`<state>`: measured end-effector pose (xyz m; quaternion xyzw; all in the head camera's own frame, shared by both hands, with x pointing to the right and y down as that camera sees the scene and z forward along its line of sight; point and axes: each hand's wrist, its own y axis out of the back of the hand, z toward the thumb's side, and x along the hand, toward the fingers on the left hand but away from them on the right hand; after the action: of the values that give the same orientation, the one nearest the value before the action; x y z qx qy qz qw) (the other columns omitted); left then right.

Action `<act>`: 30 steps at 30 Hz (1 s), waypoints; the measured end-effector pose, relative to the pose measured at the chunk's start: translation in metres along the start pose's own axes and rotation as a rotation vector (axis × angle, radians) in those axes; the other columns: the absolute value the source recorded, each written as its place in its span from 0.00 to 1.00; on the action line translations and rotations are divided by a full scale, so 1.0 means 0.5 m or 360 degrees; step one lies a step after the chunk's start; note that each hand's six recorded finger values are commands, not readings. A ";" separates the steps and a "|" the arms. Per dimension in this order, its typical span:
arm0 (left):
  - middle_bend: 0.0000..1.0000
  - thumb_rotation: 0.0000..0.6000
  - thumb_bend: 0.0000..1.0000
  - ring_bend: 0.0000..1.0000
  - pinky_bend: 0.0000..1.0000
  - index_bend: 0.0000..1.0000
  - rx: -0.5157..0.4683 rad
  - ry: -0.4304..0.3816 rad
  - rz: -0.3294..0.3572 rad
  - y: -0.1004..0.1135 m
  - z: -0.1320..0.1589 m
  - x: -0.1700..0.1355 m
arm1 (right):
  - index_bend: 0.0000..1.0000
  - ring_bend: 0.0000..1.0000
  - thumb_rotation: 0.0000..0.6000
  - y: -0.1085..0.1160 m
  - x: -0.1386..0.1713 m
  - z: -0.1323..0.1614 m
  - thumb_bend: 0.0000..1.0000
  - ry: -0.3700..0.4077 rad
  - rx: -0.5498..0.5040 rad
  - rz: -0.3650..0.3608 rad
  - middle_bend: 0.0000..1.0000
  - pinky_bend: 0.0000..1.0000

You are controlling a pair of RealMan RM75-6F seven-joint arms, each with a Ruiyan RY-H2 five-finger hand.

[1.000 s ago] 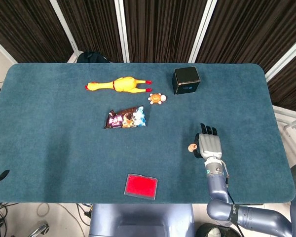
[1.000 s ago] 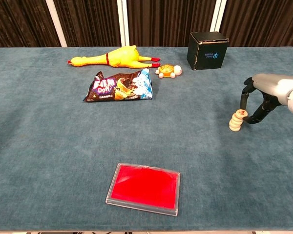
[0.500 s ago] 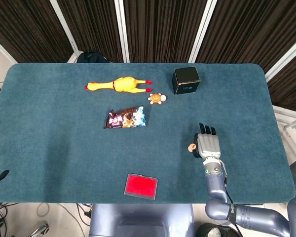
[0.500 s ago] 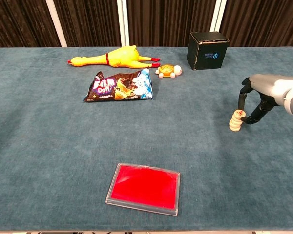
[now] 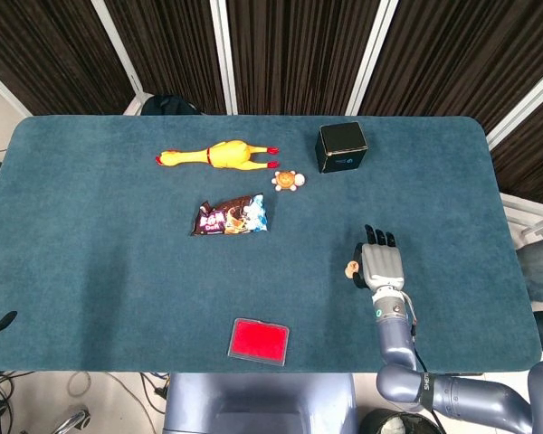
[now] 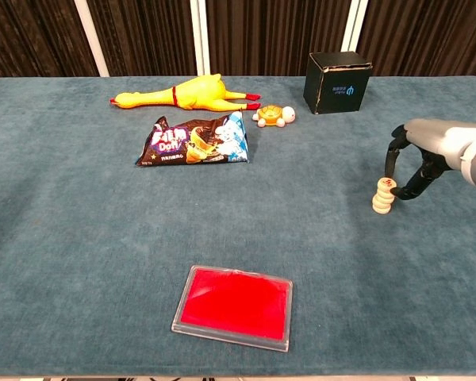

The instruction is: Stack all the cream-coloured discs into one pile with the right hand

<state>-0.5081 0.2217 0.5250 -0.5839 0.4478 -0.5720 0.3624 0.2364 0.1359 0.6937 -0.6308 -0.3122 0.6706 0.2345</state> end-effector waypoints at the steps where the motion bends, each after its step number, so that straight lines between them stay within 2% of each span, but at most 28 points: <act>1: 0.00 1.00 0.10 0.00 0.03 0.14 0.0000 0.0001 -0.0001 0.000 0.000 0.000 | 0.45 0.00 1.00 0.000 0.000 0.000 0.41 0.0000 0.0002 0.0000 0.00 0.00; 17: 0.00 1.00 0.10 0.00 0.03 0.14 0.0000 0.0006 -0.0001 0.000 -0.002 0.001 | 0.44 0.00 1.00 0.013 0.007 0.000 0.41 0.0005 -0.0008 -0.0012 0.00 0.00; 25: 0.00 1.00 0.10 0.00 0.03 0.14 0.0000 0.0002 0.0008 0.002 -0.001 0.001 | 0.24 0.00 1.00 0.055 0.050 -0.018 0.41 0.0034 -0.0039 -0.0065 0.00 0.00; 30: 0.00 1.00 0.10 0.00 0.03 0.13 -0.0002 -0.0003 0.0012 0.003 0.001 0.000 | 0.19 0.00 1.00 0.098 0.105 -0.061 0.39 0.0054 -0.0060 -0.0142 0.00 0.00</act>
<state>-0.5079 0.2211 0.5236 -0.5828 0.4502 -0.5698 0.3647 0.2655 0.1427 0.6215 -0.6318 -0.3485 0.6427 0.2575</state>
